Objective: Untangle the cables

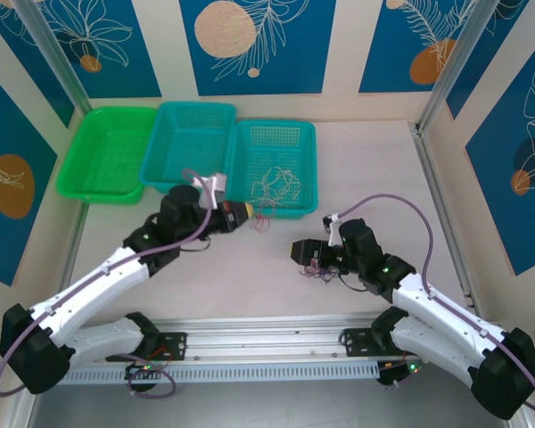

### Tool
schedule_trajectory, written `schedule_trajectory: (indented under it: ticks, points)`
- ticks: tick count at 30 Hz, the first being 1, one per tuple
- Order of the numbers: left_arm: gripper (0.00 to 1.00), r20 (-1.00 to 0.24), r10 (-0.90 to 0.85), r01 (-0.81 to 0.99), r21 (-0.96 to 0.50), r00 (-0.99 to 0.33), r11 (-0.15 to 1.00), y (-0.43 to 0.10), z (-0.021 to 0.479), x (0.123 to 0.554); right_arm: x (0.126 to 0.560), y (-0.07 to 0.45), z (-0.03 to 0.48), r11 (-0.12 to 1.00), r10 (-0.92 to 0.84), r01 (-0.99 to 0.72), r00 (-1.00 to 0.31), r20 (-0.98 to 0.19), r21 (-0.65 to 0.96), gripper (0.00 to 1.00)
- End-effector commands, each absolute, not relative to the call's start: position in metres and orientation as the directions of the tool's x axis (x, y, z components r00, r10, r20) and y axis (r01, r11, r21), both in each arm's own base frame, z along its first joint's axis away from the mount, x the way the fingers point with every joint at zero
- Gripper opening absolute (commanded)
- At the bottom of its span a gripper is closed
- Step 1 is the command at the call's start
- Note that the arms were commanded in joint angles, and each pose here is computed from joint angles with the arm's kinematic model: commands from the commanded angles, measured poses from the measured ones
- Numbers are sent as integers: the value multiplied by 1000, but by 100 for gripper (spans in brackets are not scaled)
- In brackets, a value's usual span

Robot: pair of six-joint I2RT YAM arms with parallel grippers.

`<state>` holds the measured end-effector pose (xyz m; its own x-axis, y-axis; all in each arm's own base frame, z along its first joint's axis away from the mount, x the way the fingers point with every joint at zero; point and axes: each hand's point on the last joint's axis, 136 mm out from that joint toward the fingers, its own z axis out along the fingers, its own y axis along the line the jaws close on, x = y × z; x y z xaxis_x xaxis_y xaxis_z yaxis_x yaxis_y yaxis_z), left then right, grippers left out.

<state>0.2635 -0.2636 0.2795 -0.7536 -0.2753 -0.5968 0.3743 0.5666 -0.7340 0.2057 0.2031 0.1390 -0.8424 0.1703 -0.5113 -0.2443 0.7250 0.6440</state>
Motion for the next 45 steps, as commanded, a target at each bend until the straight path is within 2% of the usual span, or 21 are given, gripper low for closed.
schedule_trajectory:
  ticks: [1,5,11,18,20,22,26,29,35,41,45]
  points:
    - [0,-685,-271,428,-665,-677,612,-242,314,288,211,212,162,690,187,-281,-821,-539,667,93]
    - [0,-701,-361,353,-654,-615,668,-205,323,346,212,211,161,696,191,-272,-822,-537,664,93]
    - [0,-697,-463,145,-624,-548,768,-137,291,435,210,203,154,724,197,-238,-828,-524,648,94]
    - [0,-627,-504,2,-628,-595,778,-103,237,503,207,189,150,755,210,-208,-821,-530,622,95]
    - [20,-624,-488,-12,-609,-611,793,-99,231,513,206,186,150,757,216,-204,-819,-532,620,96]
    - [32,-626,-481,-3,-607,-614,795,-100,237,514,205,183,151,761,221,-199,-815,-535,618,96]
    - [40,-642,-510,57,-652,-573,756,-108,269,500,207,175,146,780,250,-156,-811,-529,607,96]
    - [40,-653,-504,110,-665,-565,739,-120,288,478,210,165,139,801,281,-100,-809,-517,591,96]
    - [38,-668,-453,236,-680,-590,694,-168,302,404,211,135,119,836,380,84,-801,-462,542,96]
    - [38,-678,-362,310,-659,-639,685,-203,284,326,206,123,104,838,415,160,-808,-419,521,96]
    - [37,-650,-310,318,-663,-694,677,-223,251,282,207,128,94,844,396,160,-830,-393,512,95]
